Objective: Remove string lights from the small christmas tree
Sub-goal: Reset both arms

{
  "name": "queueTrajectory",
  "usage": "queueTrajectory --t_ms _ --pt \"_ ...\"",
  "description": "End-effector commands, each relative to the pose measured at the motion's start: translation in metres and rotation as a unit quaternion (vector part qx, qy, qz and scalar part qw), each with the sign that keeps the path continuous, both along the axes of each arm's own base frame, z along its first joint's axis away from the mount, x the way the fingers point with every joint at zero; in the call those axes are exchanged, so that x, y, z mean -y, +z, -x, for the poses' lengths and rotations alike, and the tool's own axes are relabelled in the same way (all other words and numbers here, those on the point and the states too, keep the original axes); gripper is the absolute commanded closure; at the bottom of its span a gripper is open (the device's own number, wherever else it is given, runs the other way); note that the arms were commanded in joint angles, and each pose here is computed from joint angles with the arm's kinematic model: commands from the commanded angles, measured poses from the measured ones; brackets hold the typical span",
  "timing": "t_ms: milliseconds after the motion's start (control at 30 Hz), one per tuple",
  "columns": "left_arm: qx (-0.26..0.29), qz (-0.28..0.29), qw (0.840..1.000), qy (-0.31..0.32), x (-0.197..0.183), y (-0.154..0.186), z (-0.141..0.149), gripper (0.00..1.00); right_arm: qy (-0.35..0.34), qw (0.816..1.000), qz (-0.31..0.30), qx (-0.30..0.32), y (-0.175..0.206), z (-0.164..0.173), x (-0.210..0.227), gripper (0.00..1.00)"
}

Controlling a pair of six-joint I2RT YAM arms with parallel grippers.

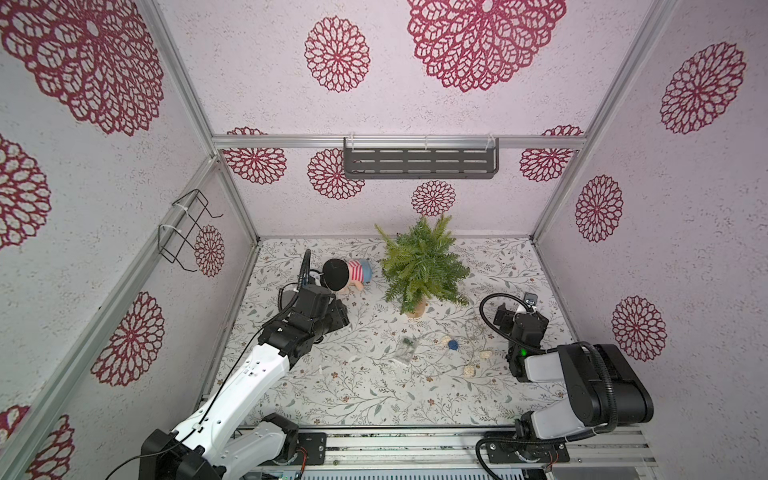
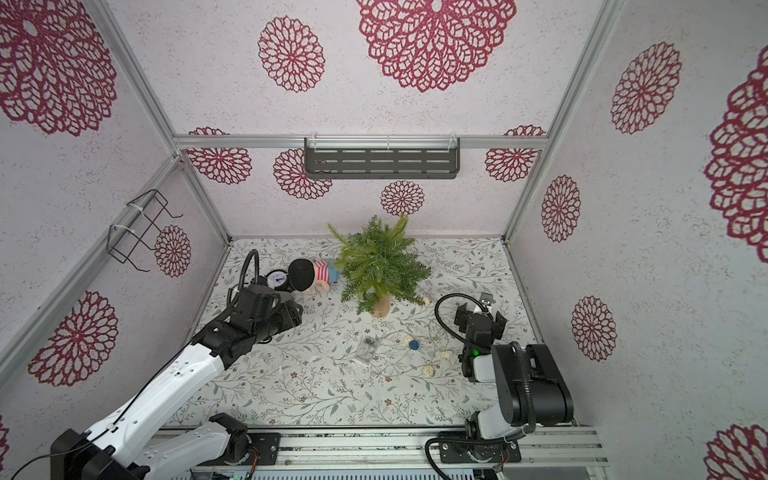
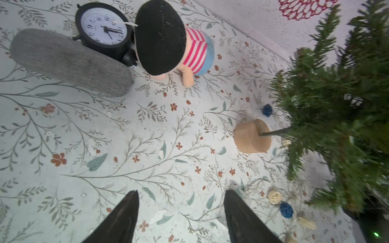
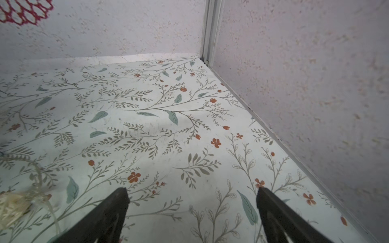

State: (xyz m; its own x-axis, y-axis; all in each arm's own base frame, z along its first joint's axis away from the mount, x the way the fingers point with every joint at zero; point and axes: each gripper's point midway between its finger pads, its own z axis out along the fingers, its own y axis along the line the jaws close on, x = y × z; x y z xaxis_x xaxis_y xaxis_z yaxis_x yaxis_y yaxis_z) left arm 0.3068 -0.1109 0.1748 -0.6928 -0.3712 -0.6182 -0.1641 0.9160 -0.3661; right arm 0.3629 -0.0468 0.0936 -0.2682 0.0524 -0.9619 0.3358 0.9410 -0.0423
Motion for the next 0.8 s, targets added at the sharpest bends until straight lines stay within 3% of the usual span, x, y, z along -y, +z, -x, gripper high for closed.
queueTrajectory --t_ms 0,267,367,400,600,667,767 --pt "0.04 -0.03 0.998 0.027 -0.013 0.013 -0.023 0.3 0.018 0.998 -0.001 0.058 0.022 -0.002 -0.005 0.01" --pt "0.078 -0.116 0.987 0.076 -0.056 0.004 -0.061 0.23 0.011 0.999 0.001 0.051 0.021 -0.005 -0.003 0.01" --pt "0.102 -0.172 0.975 0.093 -0.079 0.002 -0.072 0.11 0.012 0.999 0.003 0.052 0.022 -0.005 -0.003 0.01" --pt "0.116 -0.192 0.969 0.1 -0.085 0.004 -0.075 0.01 0.012 0.998 0.004 0.056 0.023 -0.005 -0.003 0.01" --pt "0.157 -0.276 0.937 0.143 -0.123 0.0 -0.082 0.03 0.012 0.999 0.004 0.053 0.022 -0.006 -0.003 0.01" --pt "0.141 -0.269 0.94 0.153 -0.137 -0.003 -0.086 0.03 0.012 0.999 0.004 0.053 0.022 -0.005 -0.003 0.01" --pt "0.166 -0.288 0.931 0.147 -0.141 0.004 -0.09 0.03 0.012 0.998 0.003 0.054 0.022 -0.006 -0.003 0.01"
